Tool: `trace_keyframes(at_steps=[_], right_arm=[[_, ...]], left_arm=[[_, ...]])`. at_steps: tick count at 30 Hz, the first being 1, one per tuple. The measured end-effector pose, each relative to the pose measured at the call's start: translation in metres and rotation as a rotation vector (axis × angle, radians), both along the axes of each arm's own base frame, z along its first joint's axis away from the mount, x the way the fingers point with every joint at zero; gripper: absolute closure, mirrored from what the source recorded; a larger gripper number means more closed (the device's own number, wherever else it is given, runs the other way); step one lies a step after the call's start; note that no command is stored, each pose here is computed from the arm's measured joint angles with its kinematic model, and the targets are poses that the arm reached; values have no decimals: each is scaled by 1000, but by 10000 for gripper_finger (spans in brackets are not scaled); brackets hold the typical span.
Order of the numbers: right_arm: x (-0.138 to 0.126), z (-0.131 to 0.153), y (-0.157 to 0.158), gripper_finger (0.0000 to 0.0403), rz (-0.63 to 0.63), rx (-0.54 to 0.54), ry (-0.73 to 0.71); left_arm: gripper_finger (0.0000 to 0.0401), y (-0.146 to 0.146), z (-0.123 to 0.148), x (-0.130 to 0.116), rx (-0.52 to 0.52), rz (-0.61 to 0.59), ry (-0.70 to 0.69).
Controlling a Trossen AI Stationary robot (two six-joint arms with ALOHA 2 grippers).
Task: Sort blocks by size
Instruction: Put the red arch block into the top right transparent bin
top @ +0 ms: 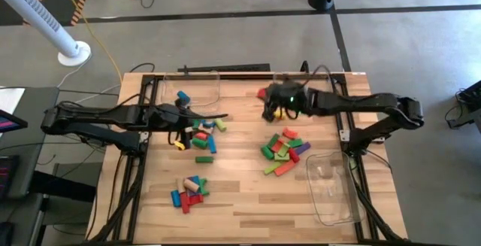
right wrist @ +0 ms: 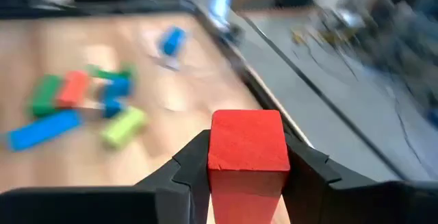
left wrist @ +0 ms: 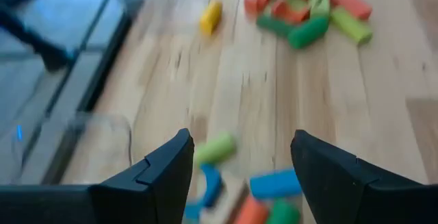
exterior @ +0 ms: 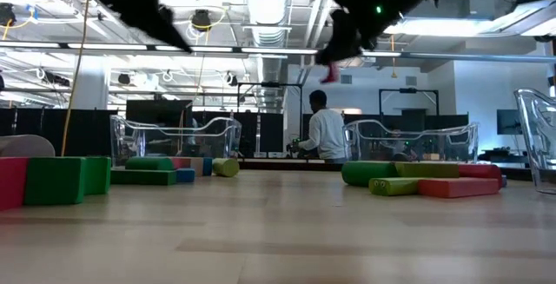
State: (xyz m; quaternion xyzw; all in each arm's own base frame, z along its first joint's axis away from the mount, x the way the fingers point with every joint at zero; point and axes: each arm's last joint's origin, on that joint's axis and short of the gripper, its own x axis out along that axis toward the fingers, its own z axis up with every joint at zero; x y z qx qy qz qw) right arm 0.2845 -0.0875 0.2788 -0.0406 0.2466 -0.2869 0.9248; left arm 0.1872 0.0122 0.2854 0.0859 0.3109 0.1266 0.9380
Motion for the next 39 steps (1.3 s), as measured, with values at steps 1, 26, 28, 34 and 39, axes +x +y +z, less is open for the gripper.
trace_keyframes(at_steps=[1,26,28,34,39], right_arm=[[-5,-1,-9,242,-40,18,14],[-66,-75,-123,241,-507,439,254],[-65,-79,-124,240,-506,445,262],[-63,-88,-126,230,-515,473,288],[-64,-89,-127,215,-507,495,292]], left_arm=[[166,0,-3,-4,-16,13,10],[166,-24,-59,-33,-302,-63,178],[166,-26,-59,-33,-313,-70,178],[166,-32,-66,-27,-335,-106,236],[166,-38,-88,-9,-304,-117,370]])
